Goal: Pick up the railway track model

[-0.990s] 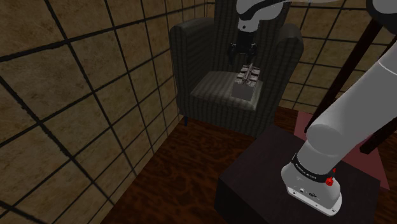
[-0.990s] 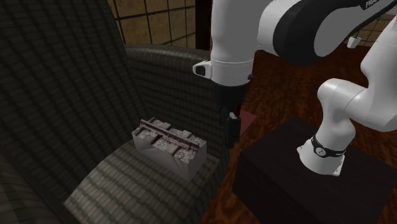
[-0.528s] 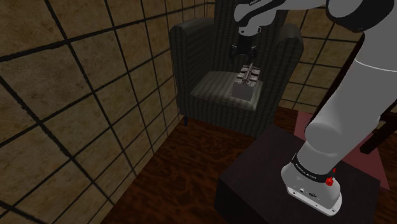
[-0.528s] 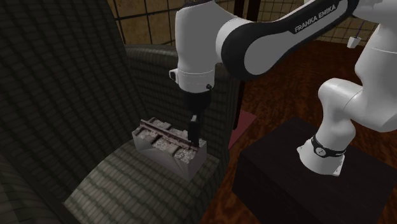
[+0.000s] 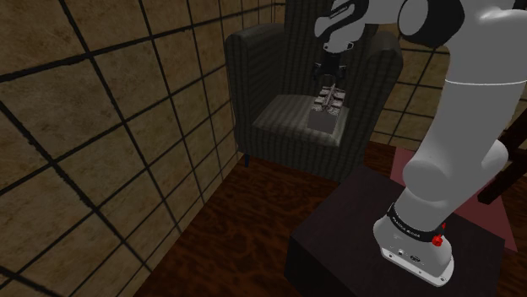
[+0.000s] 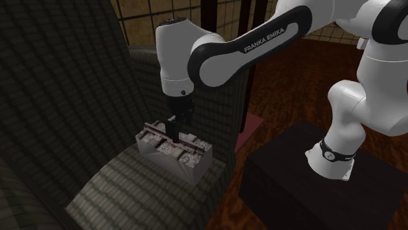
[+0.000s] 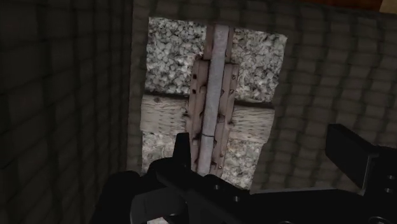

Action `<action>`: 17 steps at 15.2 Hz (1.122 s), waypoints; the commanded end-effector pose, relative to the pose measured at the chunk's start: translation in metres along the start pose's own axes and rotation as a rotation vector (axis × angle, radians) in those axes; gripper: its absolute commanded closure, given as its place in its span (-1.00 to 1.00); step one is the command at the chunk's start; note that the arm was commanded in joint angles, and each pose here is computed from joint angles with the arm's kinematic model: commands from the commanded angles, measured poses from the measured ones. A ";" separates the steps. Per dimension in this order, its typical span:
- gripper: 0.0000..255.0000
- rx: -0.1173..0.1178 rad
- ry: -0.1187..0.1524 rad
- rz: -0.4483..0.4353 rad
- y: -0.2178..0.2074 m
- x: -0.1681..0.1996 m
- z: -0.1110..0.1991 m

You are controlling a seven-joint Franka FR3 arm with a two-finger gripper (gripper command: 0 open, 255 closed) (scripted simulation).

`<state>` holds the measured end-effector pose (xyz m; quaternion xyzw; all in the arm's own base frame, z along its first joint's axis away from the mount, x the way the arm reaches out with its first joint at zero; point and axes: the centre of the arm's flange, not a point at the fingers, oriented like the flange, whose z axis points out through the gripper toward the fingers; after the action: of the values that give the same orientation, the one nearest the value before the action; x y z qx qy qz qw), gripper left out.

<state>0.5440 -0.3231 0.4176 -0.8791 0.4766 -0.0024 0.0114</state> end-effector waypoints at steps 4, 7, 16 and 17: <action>-1.00 -0.015 0.011 0.145 0.029 0.054 0.023; -1.00 -0.017 0.012 0.160 0.033 0.060 0.037; 1.00 -0.017 0.012 0.160 0.033 0.061 0.067; 1.00 -0.017 0.012 0.160 0.033 0.061 0.067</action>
<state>0.5504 -0.3905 0.3506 -0.8381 0.5455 -0.0028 0.0014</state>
